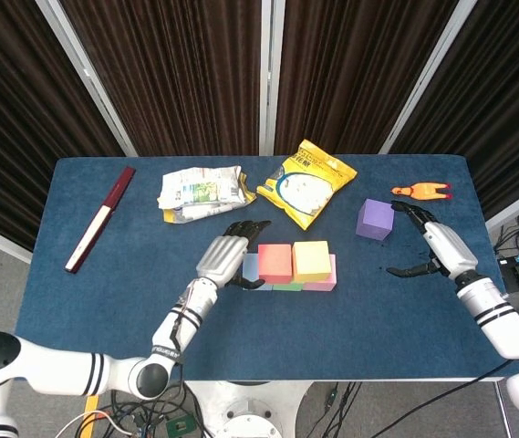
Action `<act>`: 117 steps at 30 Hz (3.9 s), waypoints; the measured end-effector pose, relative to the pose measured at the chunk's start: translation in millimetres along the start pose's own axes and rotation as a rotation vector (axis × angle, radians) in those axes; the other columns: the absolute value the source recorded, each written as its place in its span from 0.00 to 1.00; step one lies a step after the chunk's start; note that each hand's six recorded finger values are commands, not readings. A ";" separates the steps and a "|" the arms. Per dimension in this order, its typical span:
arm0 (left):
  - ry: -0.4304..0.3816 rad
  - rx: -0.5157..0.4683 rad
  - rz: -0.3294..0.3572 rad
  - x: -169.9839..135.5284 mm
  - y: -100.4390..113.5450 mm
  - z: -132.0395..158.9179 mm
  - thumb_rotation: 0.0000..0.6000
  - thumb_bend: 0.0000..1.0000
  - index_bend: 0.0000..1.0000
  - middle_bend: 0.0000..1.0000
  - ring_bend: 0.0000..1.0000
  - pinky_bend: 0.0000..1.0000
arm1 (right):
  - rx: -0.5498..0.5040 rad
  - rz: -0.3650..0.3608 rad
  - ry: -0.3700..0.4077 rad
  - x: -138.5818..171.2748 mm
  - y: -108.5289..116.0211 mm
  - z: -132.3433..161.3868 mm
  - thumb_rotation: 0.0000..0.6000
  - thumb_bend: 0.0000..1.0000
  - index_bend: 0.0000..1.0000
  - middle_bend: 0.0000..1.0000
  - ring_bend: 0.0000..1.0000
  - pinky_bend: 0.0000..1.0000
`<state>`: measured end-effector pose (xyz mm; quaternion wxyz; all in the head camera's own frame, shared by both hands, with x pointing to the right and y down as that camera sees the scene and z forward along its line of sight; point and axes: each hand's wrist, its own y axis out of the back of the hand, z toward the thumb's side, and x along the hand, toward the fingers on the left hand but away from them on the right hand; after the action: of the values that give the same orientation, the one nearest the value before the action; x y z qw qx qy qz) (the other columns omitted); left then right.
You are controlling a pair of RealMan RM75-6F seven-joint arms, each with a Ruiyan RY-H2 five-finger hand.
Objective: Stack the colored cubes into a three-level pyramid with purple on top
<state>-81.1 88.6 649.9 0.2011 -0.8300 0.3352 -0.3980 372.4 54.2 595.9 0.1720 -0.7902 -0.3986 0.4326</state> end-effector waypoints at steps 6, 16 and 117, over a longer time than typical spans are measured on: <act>0.050 0.009 0.037 -22.7 25.9 -27.0 1.00 0.17 0.02 0.06 0.00 0.04 | 0.030 0.020 0.016 -1.7 -3.2 12.5 1.00 0.00 0.00 0.10 0.00 0.00; 0.182 0.203 0.018 -80.1 67.5 -101.3 1.00 0.17 0.02 0.00 0.00 0.02 | 0.109 0.107 0.050 -17.8 -30.9 46.1 1.00 0.00 0.00 0.12 0.00 0.00; 0.298 0.090 0.252 -199.8 76.4 -219.1 1.00 0.09 0.02 0.00 0.00 0.01 | 0.392 0.186 0.147 -101.1 -133.2 169.8 1.00 0.09 0.00 0.38 0.00 0.00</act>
<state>-377.3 164.0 630.9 0.2343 -0.7034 0.4445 -0.5028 137.8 46.1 637.1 0.3101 -0.8044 -0.2186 0.4571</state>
